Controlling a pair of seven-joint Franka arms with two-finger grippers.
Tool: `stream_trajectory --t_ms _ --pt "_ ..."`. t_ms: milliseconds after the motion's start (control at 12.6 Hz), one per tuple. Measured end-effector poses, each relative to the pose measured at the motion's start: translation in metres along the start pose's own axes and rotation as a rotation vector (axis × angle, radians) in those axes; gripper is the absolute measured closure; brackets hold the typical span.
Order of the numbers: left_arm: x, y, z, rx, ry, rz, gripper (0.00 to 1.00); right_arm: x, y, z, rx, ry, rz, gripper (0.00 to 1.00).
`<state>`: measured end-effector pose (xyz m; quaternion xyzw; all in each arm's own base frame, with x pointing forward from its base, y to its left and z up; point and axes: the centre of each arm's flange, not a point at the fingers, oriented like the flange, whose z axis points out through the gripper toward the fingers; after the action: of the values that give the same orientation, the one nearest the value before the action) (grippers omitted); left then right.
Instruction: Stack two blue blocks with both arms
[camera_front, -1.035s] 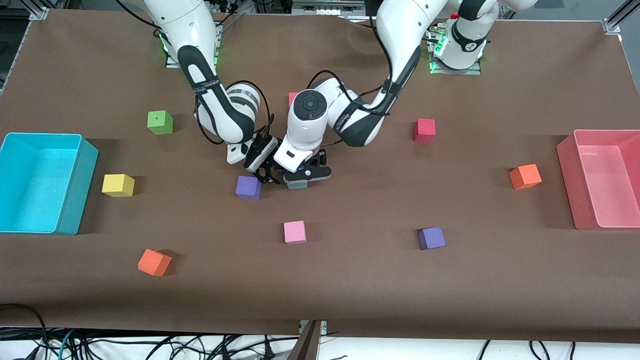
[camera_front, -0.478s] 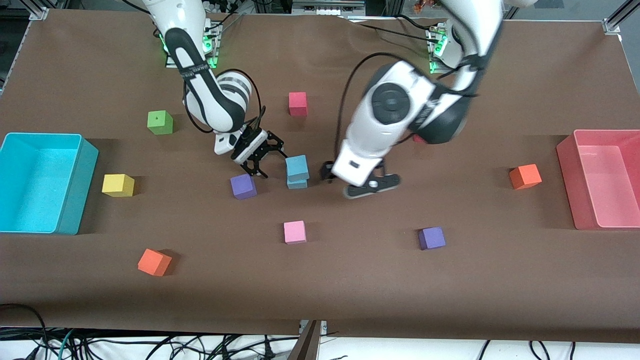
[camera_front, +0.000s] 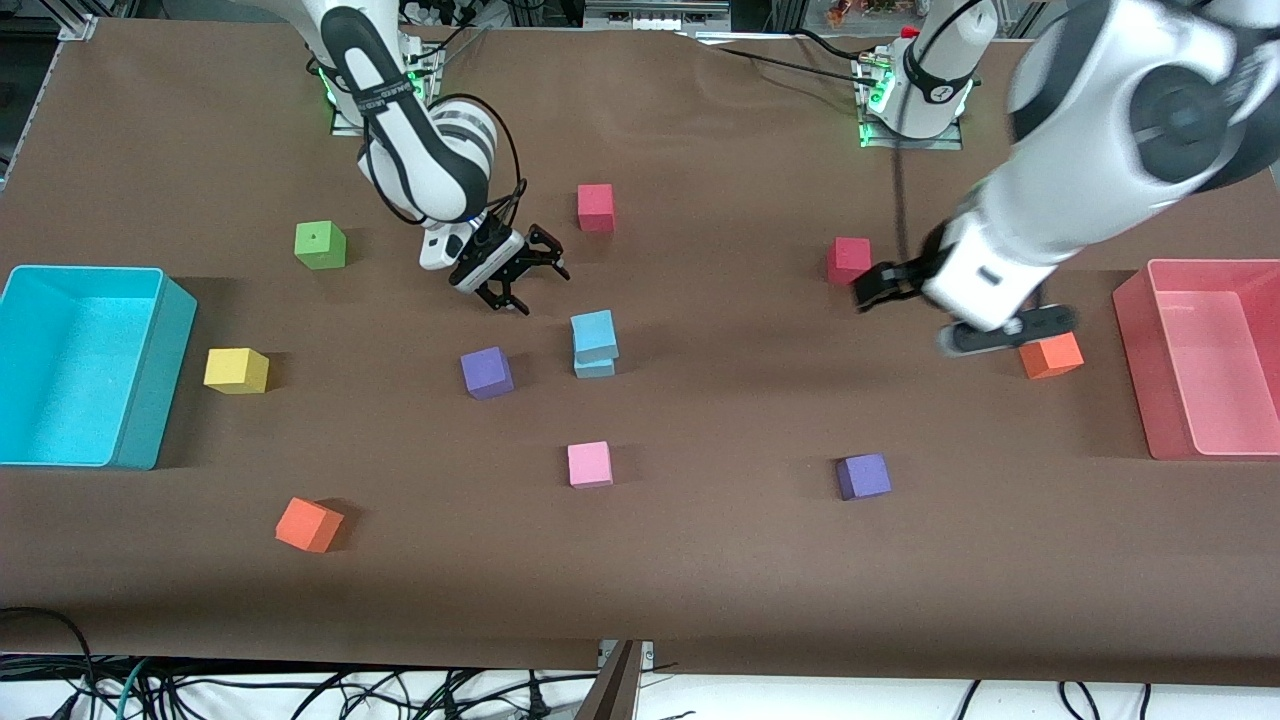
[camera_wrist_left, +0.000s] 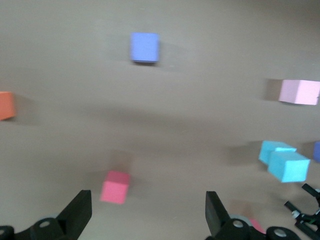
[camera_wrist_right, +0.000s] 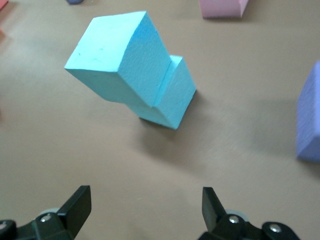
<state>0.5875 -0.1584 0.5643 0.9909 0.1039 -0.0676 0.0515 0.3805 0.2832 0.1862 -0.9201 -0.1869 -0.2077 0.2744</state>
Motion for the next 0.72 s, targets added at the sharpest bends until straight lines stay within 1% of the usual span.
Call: stream_trajectory --t_ms 159,239,398,478,637,717 --pt "0.001 -0.056 -0.02 0.001 -0.011 0.031 0.0 -0.001 -0.012 0.002 0.022 -0.01 0.16 0.02" --pt "0.003 -0.081 -0.026 0.003 -0.014 0.032 0.0 0.0 -0.017 0.004 0.043 -0.016 0.224 0.02" --pt "0.005 -0.115 -0.032 0.031 -0.012 0.045 0.0 0.008 -0.024 0.009 0.136 -0.031 0.328 0.02" --pt "0.004 -0.124 -0.036 0.047 -0.015 0.05 0.0 0.016 -0.024 0.009 0.181 -0.048 0.365 0.02" --pt "0.002 -0.138 -0.042 0.069 -0.014 0.05 0.0 0.033 -0.015 0.005 0.247 -0.107 0.396 0.02" --pt "0.001 -0.141 -0.044 0.077 -0.011 0.056 0.0 0.042 -0.008 0.002 0.276 -0.152 0.397 0.02"
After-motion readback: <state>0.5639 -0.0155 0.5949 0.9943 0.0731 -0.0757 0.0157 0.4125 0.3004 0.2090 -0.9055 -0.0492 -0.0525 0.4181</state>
